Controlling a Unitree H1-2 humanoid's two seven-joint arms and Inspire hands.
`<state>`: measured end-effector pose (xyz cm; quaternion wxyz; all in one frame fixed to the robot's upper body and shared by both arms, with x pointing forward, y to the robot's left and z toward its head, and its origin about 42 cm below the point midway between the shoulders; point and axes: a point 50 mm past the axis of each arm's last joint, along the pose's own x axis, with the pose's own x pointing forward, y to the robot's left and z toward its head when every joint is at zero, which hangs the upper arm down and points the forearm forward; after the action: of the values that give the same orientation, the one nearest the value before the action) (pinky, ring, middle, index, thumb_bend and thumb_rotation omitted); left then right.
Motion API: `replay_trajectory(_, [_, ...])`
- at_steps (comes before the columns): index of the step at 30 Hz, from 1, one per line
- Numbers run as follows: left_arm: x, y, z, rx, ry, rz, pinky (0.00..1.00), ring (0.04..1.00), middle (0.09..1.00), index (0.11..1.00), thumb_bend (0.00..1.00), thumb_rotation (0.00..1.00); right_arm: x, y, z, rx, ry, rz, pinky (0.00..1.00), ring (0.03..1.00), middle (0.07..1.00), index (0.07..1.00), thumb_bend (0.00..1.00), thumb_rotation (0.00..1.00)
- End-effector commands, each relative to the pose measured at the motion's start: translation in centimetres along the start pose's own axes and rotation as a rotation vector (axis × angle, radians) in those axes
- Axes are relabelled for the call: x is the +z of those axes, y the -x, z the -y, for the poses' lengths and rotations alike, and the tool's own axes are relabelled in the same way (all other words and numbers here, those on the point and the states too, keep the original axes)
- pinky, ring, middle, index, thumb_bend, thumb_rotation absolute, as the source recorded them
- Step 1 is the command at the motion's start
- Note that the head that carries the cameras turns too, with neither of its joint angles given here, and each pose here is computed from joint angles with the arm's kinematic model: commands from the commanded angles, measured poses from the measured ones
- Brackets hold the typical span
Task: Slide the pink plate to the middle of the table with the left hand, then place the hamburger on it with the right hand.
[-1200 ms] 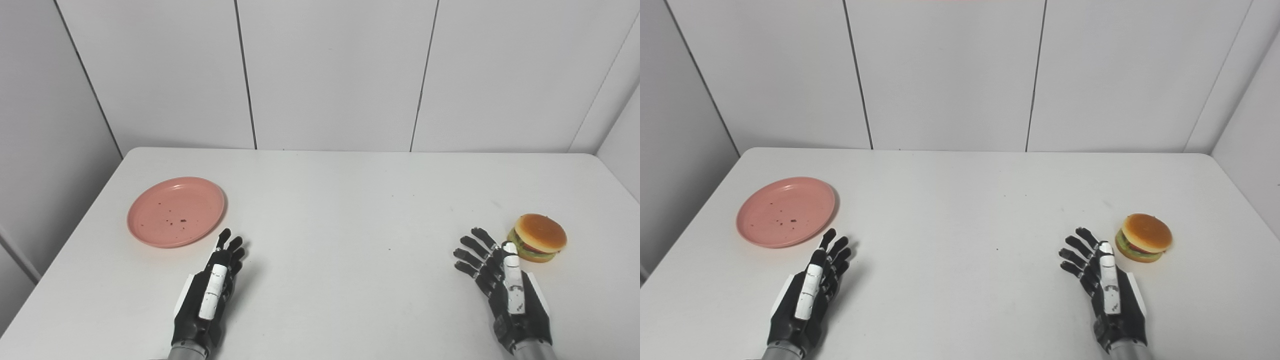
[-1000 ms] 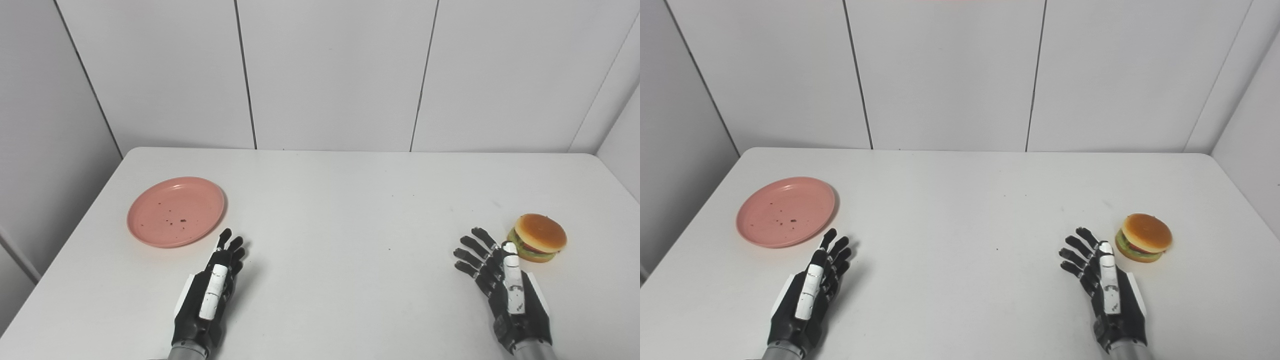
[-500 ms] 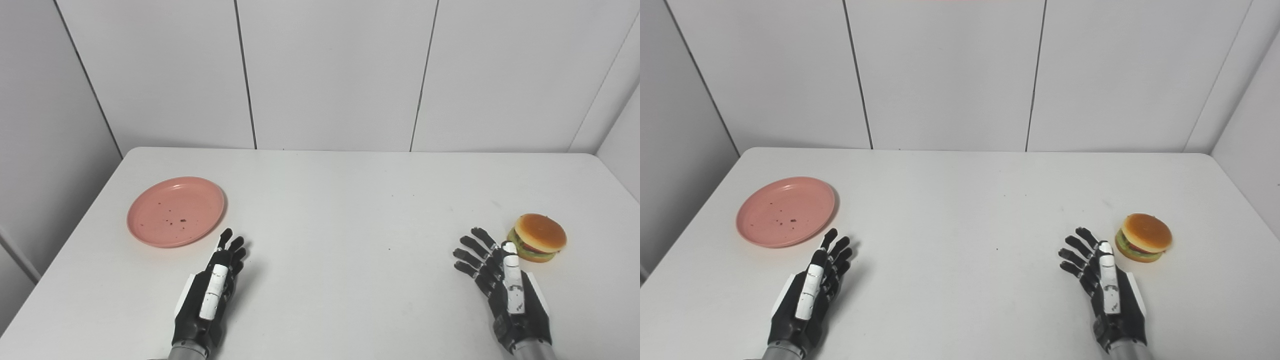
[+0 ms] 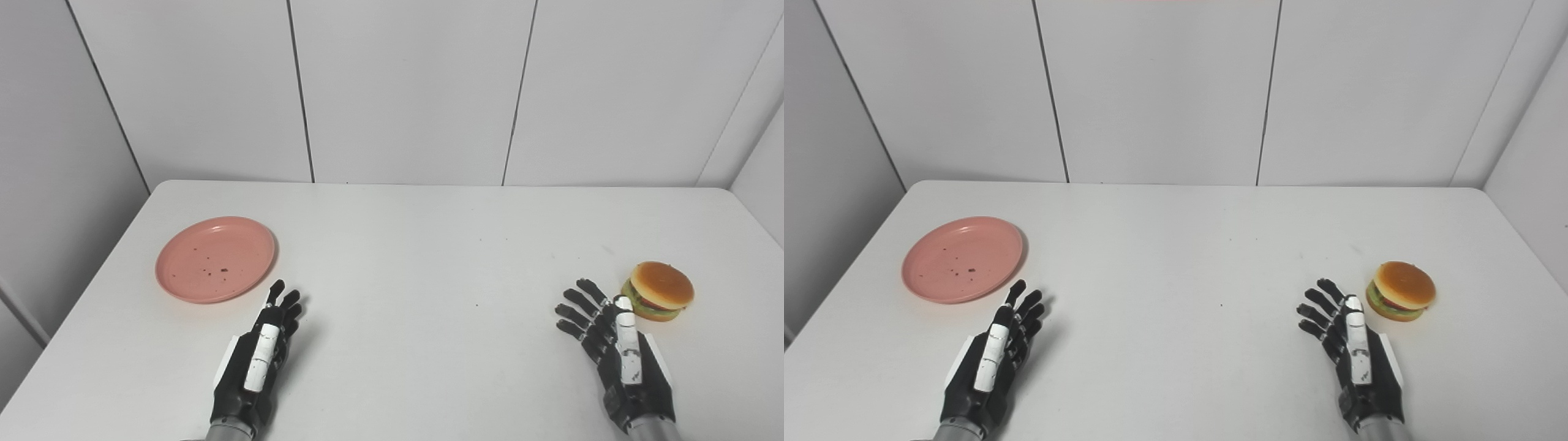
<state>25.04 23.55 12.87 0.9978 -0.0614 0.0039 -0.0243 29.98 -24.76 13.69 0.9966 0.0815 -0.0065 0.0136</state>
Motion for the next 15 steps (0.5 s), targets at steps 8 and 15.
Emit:
replay_trajectory(8, [0.66,0.57,-1.01,-0.016,-0.053,0.012,1.0,0.963,0.958,1.0,0.92,0.88,1.42,-0.52,-0.46,0.02,0.0,0.05,0.78,0.782,0.826,0.851,0.84,1.0])
replay_trajectory(15, [-0.13,0.4,-0.66,-0.019,-0.038,0.008,1.0,0.97,0.965,1.0,0.92,0.87,0.83,-0.56,0.12,0.017,0.012,0.044,0.79,0.788,0.825,0.847,0.83,1.0])
